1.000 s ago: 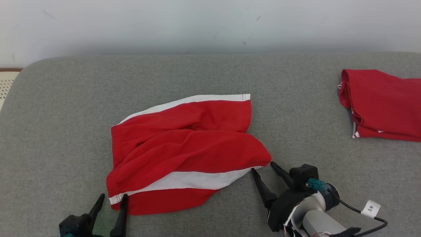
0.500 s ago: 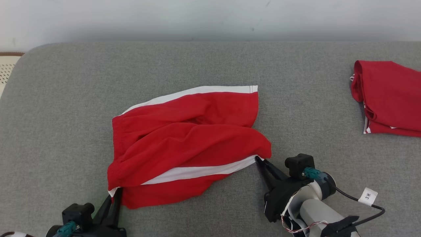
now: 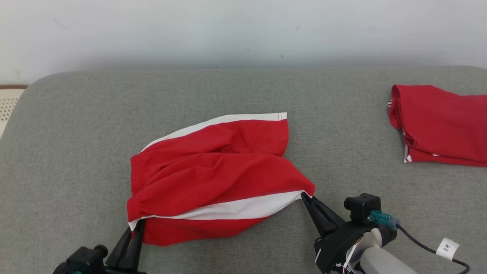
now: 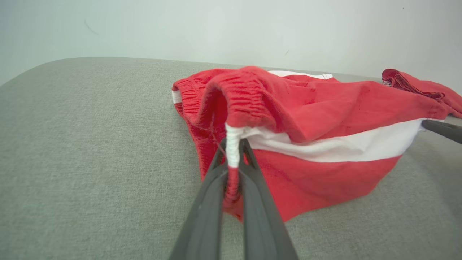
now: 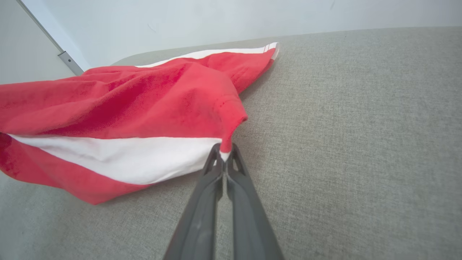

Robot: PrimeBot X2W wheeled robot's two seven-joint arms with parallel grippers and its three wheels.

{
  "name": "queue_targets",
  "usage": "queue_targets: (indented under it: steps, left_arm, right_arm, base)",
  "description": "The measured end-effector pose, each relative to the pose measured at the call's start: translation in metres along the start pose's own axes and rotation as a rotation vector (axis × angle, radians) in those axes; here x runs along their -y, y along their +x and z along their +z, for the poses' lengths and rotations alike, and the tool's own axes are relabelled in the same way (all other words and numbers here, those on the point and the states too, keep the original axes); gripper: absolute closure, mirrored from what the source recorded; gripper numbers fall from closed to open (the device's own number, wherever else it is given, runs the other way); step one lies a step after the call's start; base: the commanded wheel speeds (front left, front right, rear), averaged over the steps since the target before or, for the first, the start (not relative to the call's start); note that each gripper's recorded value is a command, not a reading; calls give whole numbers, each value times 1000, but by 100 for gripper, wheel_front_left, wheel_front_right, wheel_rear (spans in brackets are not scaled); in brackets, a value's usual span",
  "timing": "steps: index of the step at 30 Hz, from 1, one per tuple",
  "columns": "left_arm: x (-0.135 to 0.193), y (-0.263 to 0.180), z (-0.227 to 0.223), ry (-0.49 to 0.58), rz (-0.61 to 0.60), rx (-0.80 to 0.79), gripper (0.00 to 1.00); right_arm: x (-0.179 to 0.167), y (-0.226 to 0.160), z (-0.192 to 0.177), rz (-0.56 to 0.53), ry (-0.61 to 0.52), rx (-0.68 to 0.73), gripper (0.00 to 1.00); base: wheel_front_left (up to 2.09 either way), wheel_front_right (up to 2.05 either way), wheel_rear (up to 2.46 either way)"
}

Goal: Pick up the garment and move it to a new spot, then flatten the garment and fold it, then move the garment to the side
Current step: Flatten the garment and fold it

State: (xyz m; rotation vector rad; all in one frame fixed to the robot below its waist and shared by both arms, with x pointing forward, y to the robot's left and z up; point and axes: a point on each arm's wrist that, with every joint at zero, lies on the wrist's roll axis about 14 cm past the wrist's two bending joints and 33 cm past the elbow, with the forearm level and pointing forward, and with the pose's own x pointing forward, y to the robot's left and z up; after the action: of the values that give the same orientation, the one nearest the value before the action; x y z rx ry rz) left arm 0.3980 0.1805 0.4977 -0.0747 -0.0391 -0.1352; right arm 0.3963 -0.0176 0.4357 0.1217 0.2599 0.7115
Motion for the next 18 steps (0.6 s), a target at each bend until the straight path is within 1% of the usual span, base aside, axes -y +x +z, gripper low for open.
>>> queue_targets:
  steps: [5,8,13,16,17,18]
  left_arm:
    - [8,5,26,36,-48,73,100]
    - [15,15,43,80,-98,108,100]
    - [32,43,87,138,-192,193,100]
    - [35,64,113,176,-230,238,100]
    - [37,72,121,200,-244,253,100]
    - [38,80,129,201,-256,266,100]
  right_arm:
    - [-5,-9,18,20,36,32,100]
    - [-2,-11,41,29,40,69,100]
    - [15,-12,87,20,-15,132,100]
    - [24,-5,117,17,-27,177,100]
    - [27,-1,125,17,-48,180,100]
    - [31,3,133,15,-62,187,100]
  base:
    - [0,0,0]
    - [0,0,0]
    - [0,0,0]
    - [0,0,0]
    - [0,0,0]
    - [0,0,0]
